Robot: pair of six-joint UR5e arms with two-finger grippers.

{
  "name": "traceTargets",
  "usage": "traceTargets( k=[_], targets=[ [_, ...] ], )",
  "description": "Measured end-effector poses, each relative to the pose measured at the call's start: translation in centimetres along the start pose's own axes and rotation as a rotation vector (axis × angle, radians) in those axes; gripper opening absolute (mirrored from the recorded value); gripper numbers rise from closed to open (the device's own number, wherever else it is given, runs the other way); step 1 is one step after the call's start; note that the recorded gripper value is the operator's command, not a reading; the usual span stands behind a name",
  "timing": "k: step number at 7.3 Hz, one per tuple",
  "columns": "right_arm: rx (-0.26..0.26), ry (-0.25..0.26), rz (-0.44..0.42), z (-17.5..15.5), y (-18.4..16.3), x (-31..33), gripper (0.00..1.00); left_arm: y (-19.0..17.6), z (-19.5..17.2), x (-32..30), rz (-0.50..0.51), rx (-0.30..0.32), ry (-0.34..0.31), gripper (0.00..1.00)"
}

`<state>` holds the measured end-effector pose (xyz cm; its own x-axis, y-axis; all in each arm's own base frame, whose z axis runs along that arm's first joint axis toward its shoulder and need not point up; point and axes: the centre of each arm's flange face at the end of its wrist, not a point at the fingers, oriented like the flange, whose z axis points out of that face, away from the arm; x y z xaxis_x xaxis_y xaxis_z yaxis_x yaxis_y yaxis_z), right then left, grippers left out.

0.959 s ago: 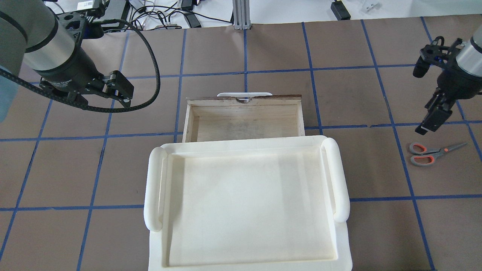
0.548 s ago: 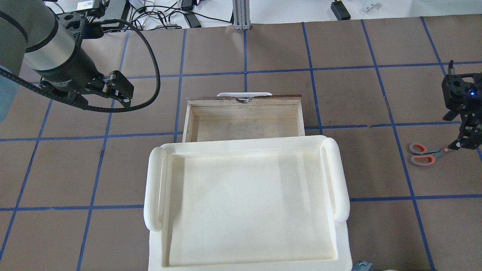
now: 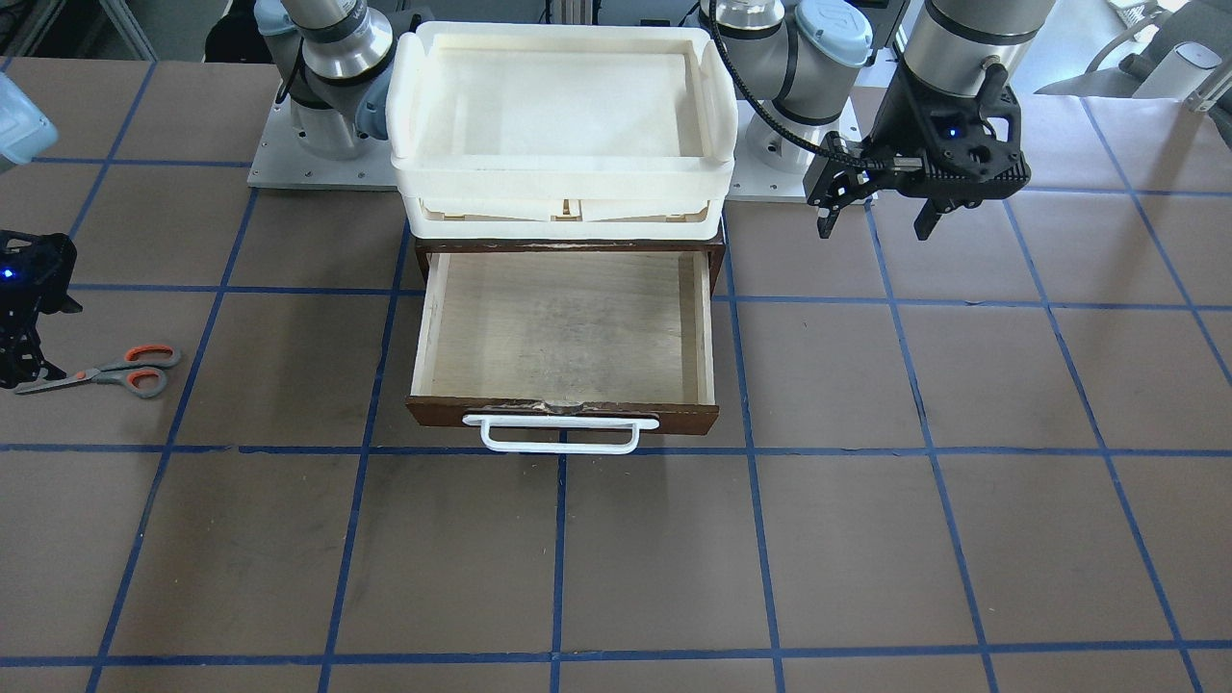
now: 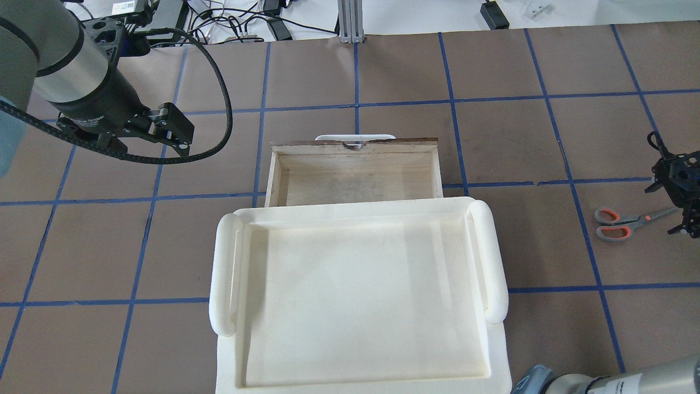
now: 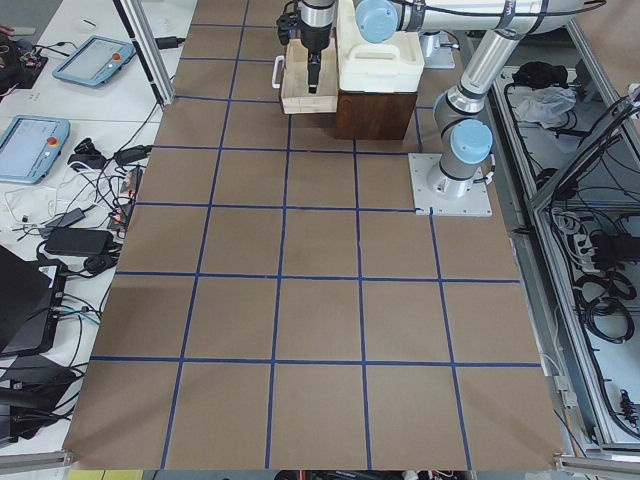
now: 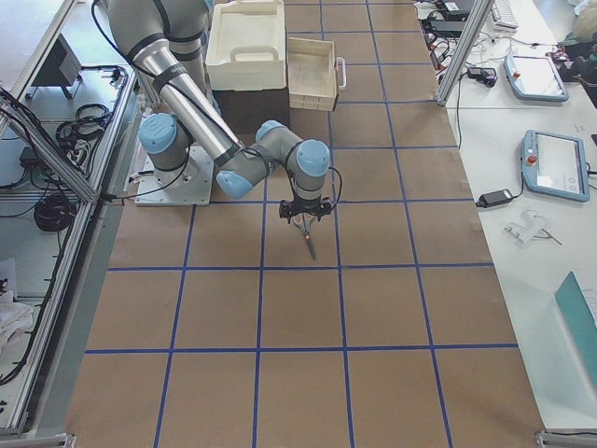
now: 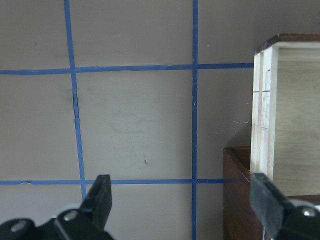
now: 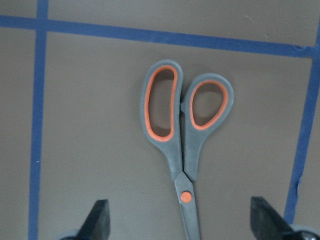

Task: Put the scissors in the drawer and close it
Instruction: 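Move the right gripper down over the grey-and-orange scissors, then close the right gripper on the scissors handles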

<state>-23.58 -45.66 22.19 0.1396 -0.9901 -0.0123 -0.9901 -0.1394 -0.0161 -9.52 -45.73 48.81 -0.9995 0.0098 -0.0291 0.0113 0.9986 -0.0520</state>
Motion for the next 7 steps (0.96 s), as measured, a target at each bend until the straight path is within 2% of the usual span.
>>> traceTargets(
  k=[2, 5, 7],
  targets=[
    [0.022, 0.027, -0.051, 2.6, 0.3, 0.4, 1.00, 0.0, 0.0, 0.0, 0.000, 0.000, 0.000, 1.00],
    [0.020, 0.025, -0.099, 4.3, -0.4, -0.3, 0.96, 0.0, 0.0, 0.0, 0.000, 0.000, 0.001, 1.00],
    [0.024, 0.016, -0.095, 5.1, -0.9, -0.7, 0.94, 0.0, 0.1, 0.0, 0.000, -0.001, 0.002, 1.00]
  ],
)
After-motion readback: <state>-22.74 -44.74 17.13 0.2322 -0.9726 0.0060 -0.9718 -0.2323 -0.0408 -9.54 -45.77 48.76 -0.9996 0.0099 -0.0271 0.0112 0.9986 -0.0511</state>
